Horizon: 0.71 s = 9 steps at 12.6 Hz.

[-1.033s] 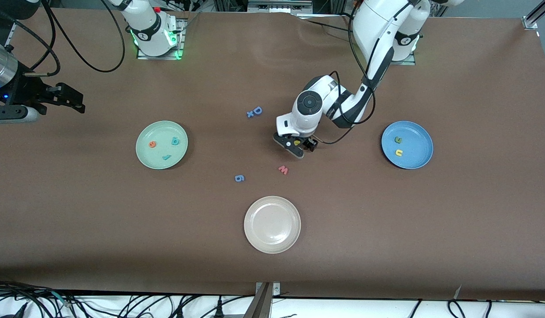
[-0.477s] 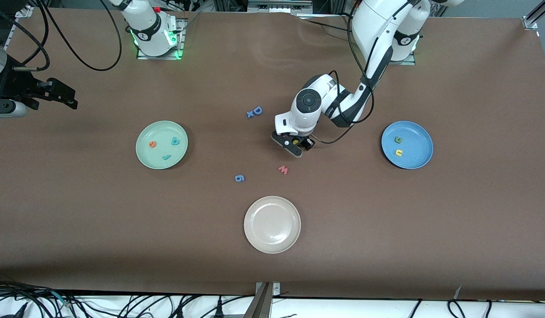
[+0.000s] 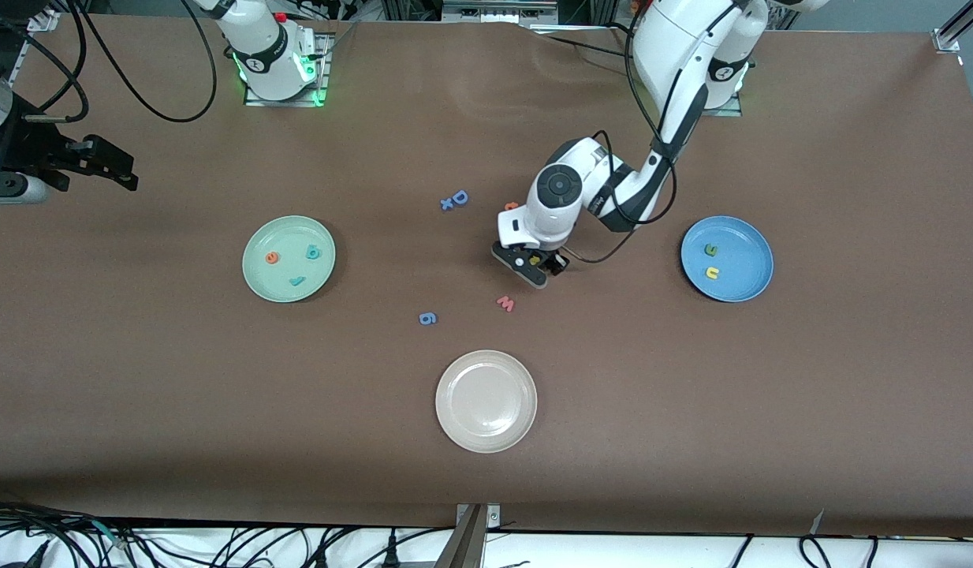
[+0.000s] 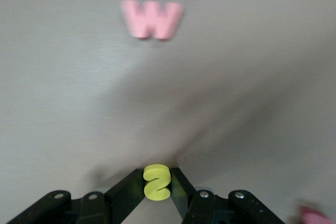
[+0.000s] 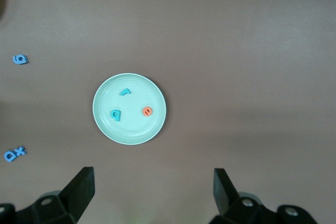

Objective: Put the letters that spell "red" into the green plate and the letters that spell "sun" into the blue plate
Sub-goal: 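Grasp the yellow 2 with the left gripper and lift it, then carry the yellow 2 to the blue plate and release it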

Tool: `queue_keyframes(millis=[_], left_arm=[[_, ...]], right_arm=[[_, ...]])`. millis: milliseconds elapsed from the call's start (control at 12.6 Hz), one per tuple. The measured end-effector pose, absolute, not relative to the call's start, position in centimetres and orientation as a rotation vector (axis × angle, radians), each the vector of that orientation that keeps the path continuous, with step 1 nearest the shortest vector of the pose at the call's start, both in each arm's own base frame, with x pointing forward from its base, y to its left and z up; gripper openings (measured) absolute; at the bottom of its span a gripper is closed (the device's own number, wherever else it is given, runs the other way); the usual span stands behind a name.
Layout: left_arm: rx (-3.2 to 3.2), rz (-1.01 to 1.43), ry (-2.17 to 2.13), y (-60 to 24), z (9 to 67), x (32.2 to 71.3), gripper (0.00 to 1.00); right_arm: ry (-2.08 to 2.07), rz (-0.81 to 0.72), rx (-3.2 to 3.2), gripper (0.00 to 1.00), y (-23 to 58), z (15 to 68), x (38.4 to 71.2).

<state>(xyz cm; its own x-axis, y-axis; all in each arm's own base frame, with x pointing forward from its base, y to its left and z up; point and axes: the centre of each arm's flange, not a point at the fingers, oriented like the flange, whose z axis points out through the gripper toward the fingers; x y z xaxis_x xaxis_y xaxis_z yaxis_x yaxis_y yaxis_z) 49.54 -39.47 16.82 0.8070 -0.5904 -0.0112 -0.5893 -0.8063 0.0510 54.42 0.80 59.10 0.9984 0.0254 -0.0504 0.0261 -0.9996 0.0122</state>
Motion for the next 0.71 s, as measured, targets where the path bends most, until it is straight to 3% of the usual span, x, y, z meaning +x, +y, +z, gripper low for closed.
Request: queue_keyframes(millis=[397, 715], left_arm=[[2.872, -0.151, -0.939, -27.4, 19.2, 56.4, 0.29], [2.854, -0.334, -0.884, -16.8, 22.2, 58.6, 0.29]], right_arm=[[0.046, -0.076, 3.128, 1.0, 1.0, 58.8, 54.6], [0.056, -0.073, 3.127, 1.0, 1.3, 58.8, 54.6]])
